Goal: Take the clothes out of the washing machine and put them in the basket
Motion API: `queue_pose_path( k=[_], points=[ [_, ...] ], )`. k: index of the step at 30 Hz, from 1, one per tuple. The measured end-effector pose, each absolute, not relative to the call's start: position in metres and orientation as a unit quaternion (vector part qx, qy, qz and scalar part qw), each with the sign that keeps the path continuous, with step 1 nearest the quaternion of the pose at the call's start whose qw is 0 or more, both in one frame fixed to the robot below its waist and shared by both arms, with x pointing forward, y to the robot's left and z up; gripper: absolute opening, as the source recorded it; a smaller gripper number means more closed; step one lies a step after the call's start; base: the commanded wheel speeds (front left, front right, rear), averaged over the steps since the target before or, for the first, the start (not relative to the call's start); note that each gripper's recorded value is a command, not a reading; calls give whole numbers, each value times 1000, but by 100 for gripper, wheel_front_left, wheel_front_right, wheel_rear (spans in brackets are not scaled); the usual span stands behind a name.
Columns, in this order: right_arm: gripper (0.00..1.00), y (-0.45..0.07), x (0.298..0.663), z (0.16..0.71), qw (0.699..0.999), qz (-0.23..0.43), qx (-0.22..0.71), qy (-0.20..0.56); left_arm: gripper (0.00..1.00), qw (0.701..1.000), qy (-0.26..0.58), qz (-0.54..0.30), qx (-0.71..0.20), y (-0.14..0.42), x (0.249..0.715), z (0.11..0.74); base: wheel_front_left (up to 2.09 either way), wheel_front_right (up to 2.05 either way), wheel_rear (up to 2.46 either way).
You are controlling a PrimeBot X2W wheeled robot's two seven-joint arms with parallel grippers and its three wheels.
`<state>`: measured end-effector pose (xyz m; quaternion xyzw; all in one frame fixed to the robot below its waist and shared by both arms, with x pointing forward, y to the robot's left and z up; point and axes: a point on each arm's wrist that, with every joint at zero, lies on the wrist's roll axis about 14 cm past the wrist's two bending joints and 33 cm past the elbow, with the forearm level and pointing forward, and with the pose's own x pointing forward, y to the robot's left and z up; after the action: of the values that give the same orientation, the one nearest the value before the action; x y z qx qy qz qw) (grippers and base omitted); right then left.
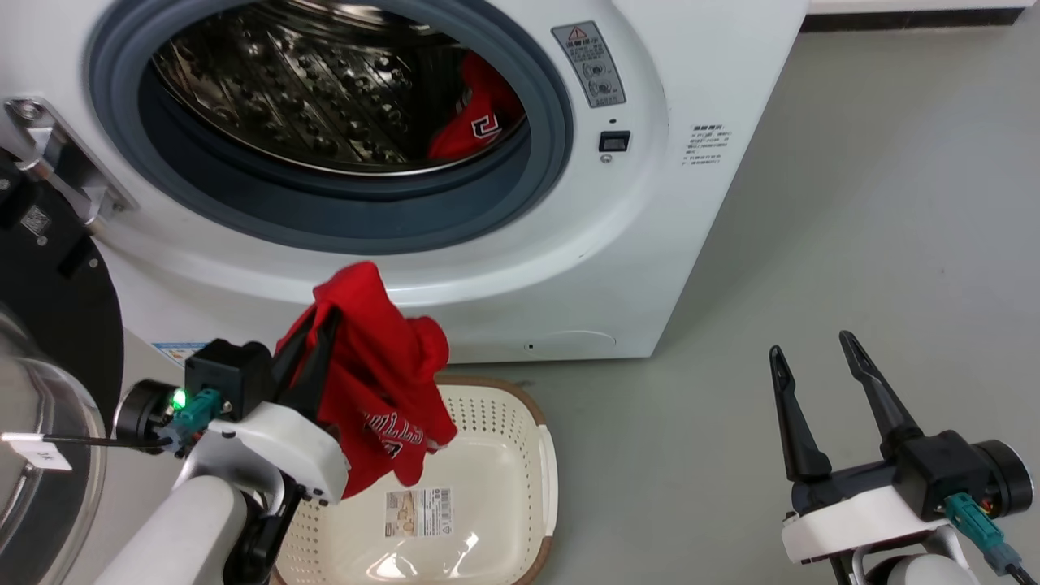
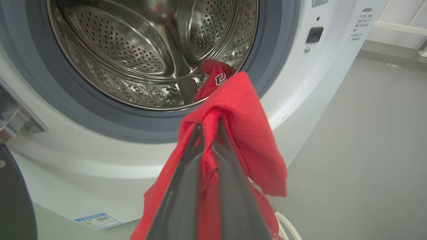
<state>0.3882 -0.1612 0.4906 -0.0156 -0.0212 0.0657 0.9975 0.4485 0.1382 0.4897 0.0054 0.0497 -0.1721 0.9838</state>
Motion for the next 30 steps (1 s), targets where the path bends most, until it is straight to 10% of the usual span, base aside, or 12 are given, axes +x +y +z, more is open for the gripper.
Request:
queue_pose_path(
  k=[30],
  points=[
    [100, -198, 453, 378, 995, 25, -37, 94, 0, 882, 448, -132, 62, 162, 427, 162, 0, 0, 0]
  ],
)
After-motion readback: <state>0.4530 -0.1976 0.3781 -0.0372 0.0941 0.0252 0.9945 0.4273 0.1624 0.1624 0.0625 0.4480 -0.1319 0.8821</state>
